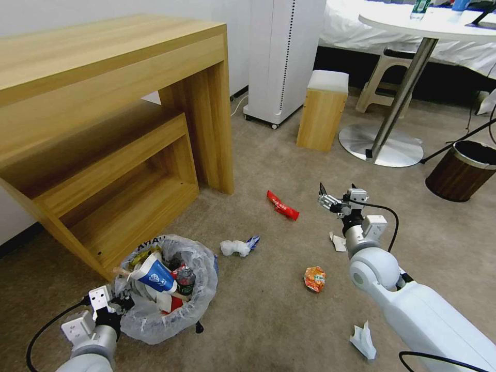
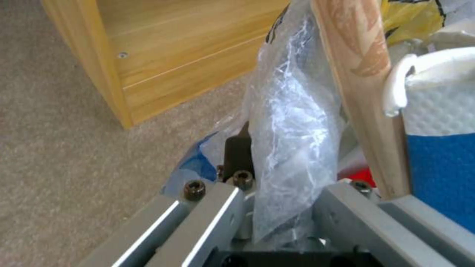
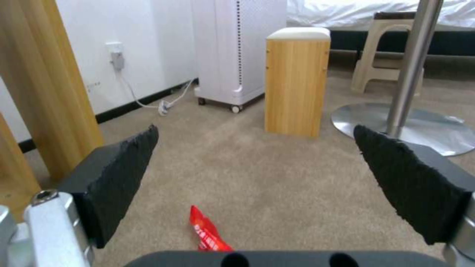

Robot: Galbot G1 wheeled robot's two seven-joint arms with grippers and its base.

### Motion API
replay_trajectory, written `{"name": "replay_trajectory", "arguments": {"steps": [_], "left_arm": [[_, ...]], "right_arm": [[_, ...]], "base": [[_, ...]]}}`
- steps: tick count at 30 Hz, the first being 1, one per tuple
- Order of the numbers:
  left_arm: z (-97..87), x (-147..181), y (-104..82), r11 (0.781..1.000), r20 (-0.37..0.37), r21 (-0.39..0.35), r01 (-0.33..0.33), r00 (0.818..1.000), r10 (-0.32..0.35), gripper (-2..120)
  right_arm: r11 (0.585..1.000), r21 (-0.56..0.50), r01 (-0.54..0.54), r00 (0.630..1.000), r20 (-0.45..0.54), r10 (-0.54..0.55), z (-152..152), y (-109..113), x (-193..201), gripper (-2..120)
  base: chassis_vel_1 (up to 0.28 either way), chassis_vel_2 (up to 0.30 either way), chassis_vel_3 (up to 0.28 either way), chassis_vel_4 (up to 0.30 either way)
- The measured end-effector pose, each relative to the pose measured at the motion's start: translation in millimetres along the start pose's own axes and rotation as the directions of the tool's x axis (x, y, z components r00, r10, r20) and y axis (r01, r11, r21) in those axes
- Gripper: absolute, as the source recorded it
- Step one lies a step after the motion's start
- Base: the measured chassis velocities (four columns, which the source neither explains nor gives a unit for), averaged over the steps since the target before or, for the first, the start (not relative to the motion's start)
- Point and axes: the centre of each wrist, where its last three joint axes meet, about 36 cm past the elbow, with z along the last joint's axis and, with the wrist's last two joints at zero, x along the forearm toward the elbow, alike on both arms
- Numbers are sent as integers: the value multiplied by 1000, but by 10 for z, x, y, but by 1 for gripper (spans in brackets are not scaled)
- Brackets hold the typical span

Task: Pick up the trash bin and place the garbage on the floor into it.

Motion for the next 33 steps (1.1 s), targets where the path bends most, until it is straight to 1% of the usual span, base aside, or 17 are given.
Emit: {"name": "replay_trajectory", "arguments": {"steps": [4, 16, 33], "left_arm": [[8, -6, 1, 1000, -1, 1, 1, 1000, -1, 1], [20, -22, 10, 1000, -1, 4, 3, 1000, -3, 1], [41, -73, 24, 1000, -3, 7, 6, 1000, -6, 1]], "right_arm": [[1000, 1, 5, 1000, 6, -5, 22, 15, -10, 100], [1000, 11, 18, 1000, 13, -18, 71, 60, -61, 100], [1000, 8, 25, 1000, 10, -25, 168, 80, -74, 100]], "base": [[-72, 50, 47, -55], [0, 0, 0, 0], [-61, 62, 58, -65]]}}
